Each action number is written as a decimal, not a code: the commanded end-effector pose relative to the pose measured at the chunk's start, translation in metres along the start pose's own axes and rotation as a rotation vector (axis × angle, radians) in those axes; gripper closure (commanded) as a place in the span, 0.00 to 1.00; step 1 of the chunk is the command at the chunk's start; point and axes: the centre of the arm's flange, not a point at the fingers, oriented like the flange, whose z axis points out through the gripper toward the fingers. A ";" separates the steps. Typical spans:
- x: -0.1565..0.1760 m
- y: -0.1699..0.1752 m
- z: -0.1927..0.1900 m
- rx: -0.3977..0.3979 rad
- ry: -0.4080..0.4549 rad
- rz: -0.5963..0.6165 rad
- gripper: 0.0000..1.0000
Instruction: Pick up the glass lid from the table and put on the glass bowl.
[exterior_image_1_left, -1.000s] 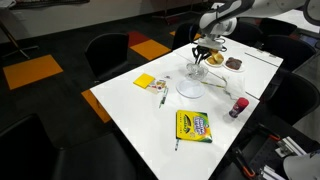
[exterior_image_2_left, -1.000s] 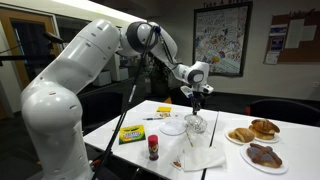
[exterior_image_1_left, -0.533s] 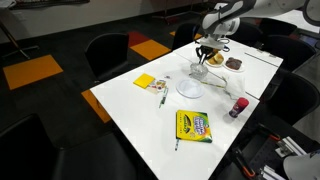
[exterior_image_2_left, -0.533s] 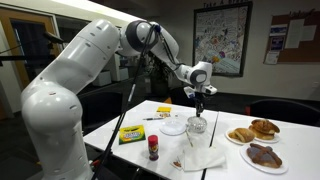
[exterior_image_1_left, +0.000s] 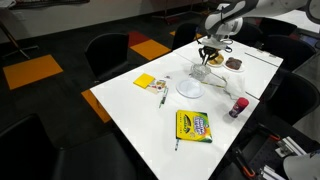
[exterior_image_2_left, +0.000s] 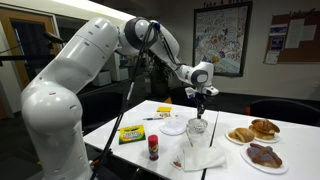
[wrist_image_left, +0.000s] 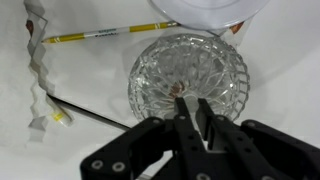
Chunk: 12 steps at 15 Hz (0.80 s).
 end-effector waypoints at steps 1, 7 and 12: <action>-0.013 0.008 -0.004 -0.012 -0.012 -0.001 0.96; -0.006 0.000 -0.001 -0.021 -0.055 -0.020 0.96; -0.003 -0.001 -0.002 -0.034 -0.071 -0.023 0.96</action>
